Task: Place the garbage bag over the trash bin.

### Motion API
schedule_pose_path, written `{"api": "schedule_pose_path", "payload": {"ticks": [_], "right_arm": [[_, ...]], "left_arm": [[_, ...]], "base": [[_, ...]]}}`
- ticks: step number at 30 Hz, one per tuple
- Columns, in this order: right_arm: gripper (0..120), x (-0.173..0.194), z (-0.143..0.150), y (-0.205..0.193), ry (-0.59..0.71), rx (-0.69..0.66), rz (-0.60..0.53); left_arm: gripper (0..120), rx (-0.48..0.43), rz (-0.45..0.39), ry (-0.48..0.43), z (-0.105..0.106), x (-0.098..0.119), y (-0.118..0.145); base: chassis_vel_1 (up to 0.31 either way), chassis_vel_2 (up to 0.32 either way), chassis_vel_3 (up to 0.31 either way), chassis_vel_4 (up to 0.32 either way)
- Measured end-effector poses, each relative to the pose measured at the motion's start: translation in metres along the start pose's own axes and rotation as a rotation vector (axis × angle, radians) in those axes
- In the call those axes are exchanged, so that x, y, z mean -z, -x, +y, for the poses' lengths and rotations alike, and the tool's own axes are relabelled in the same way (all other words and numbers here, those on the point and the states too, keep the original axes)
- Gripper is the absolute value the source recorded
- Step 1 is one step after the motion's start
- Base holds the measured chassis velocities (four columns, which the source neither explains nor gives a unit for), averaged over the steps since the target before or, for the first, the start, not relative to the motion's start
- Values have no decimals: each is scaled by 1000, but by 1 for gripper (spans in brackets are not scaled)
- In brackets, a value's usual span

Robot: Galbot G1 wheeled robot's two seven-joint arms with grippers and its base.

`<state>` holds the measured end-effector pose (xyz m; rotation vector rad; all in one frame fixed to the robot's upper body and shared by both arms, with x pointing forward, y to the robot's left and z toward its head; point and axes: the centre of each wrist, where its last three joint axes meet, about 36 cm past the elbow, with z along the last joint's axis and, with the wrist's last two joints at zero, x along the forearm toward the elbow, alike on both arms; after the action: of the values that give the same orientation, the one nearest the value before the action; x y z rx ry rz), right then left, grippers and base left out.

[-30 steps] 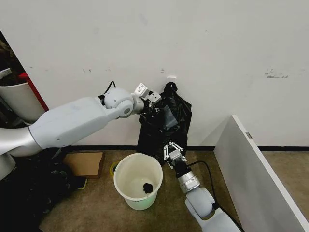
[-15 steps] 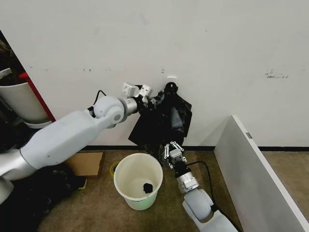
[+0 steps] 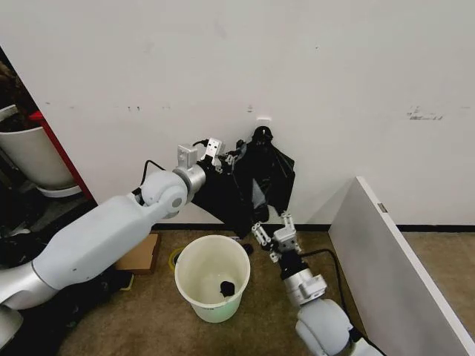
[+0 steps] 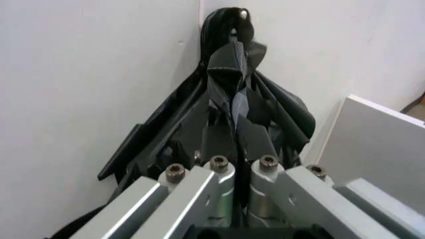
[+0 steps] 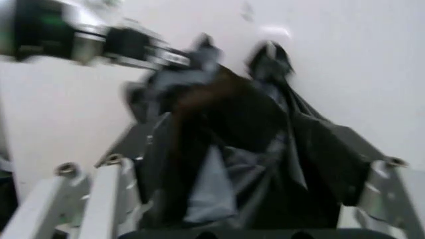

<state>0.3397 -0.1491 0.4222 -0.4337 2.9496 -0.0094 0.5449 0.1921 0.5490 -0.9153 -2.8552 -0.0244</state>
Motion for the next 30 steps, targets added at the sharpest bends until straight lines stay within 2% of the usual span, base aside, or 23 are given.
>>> {"api": "schedule_pose_path", "payload": {"ticks": [2,5,7,10,12,17,25,28,30], "right_arm": [[74,2,-2,4,11,-5,14],[90,6,-15,28,31,-13,95],[95,5,-18,35,18,-5,127],[99,4,-19,41,-4,8,158],[100,-2,-23,51,-86,23,188],[99,-8,-33,61,-223,43,212],[93,-7,-36,66,-295,75,305],[83,-9,-36,71,-346,91,320],[80,-8,-35,72,-361,94,323]], "left_arm": [[0,-1,-1,-1,-1,-1,0],[0,-7,-10,-2,-4,-4,0],[0,-9,-9,0,-4,-6,2],[0,-10,-11,1,-5,-7,4],[0,-14,-15,7,-6,-5,7],[0,-31,-10,22,-9,-3,11],[0,-48,-10,19,-13,-2,16],[0,-50,-6,14,-13,-3,16],[0,-49,-5,11,-13,-4,16]], "base": [[0,0,0,0],[0,0,0,0],[0,0,0,0],[0,0,0,0],[0,0,0,0],[0,0,0,0],[0,0,0,0],[0,0,0,0],[0,0,0,0]]}}
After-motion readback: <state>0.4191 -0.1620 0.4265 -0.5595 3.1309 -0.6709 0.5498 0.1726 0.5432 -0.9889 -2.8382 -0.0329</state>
